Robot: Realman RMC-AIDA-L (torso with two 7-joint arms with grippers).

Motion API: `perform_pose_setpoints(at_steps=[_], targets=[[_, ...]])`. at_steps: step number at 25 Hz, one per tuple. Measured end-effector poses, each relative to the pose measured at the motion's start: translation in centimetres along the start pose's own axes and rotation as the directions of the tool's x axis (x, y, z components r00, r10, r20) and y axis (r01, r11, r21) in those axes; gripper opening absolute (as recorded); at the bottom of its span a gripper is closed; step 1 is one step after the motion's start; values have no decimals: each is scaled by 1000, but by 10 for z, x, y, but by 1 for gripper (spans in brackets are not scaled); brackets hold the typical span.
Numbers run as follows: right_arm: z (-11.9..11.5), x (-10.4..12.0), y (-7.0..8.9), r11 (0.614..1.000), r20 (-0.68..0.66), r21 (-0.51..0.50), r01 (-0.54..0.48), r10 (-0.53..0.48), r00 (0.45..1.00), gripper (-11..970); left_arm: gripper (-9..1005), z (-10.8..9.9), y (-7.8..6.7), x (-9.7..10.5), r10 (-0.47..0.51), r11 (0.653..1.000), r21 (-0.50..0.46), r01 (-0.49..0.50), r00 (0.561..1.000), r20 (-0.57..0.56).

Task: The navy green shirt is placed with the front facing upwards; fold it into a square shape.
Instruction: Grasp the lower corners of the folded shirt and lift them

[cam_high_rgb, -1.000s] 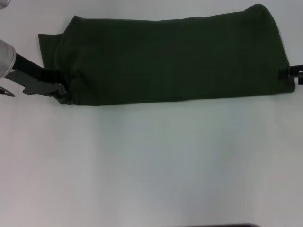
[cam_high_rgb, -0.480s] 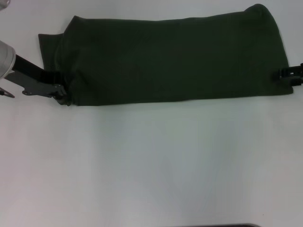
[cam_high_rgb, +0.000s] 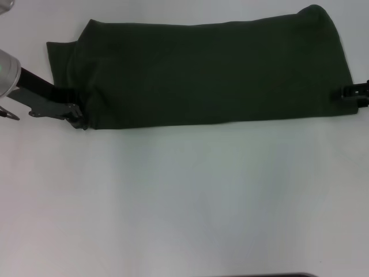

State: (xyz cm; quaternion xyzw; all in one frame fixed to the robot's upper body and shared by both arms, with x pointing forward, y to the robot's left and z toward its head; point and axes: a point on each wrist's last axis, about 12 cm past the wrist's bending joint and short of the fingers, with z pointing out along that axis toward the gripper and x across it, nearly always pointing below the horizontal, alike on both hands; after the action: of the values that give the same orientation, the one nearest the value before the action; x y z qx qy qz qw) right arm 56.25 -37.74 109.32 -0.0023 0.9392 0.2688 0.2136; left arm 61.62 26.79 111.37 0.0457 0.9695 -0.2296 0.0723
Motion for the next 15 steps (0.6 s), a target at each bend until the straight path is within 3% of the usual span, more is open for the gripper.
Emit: perform_pose_setpoints(at_steps=[15], targets=[[6,2,1,1000,7,8,-1,1,1000,895,29,1,1,2,-1,1000,2,1,1000,-2]])
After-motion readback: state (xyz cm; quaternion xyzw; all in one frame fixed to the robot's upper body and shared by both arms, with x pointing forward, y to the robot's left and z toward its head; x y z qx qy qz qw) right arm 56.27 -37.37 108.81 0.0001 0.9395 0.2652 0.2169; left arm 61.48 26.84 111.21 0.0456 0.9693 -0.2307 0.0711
